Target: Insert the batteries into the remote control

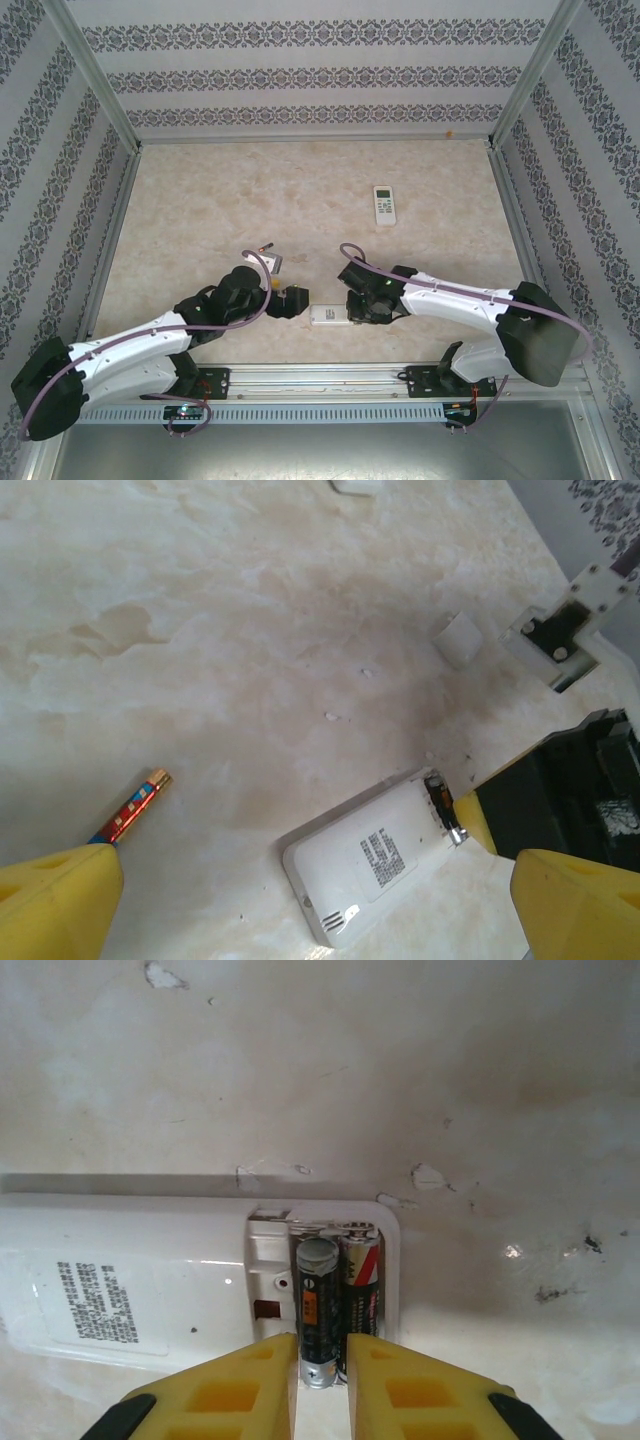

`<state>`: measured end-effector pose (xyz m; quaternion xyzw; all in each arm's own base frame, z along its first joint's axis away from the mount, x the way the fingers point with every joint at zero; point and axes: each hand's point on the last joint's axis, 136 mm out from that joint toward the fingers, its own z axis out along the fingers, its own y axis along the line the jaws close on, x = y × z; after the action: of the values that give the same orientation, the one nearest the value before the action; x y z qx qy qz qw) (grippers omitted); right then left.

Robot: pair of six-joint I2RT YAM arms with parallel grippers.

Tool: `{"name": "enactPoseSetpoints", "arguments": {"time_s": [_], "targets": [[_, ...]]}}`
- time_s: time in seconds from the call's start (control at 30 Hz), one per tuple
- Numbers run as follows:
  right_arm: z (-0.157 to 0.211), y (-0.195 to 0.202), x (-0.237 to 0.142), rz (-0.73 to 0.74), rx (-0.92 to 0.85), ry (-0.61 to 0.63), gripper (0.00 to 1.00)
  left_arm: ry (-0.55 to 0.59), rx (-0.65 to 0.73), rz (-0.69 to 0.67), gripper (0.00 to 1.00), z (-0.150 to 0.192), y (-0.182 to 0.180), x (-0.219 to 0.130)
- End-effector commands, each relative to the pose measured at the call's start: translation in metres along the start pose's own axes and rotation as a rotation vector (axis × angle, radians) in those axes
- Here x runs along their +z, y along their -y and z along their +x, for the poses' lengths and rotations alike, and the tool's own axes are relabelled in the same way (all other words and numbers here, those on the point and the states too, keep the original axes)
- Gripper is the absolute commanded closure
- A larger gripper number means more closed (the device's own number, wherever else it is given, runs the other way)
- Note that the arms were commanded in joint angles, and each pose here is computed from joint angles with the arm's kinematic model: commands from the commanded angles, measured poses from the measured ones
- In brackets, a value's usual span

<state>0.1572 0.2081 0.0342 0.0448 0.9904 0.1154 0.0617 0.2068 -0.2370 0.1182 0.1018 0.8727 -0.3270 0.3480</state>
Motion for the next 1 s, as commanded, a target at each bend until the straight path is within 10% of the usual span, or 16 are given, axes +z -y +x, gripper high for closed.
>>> {"name": "enactPoseSetpoints", "arguments": {"time_s": [0.0, 0.97], "targets": [[-0.009, 0.000, -0.008, 0.037, -0.019, 0.044, 0.78, 0.000, -0.016, 0.048, 0.00, 0.000, 0.009, 0.003], [-0.014, -0.002, 0.009, 0.201, -0.056, 0.023, 0.79, 0.009, -0.014, 0.004, 0.00, -0.001, 0.002, 0.000]]}}
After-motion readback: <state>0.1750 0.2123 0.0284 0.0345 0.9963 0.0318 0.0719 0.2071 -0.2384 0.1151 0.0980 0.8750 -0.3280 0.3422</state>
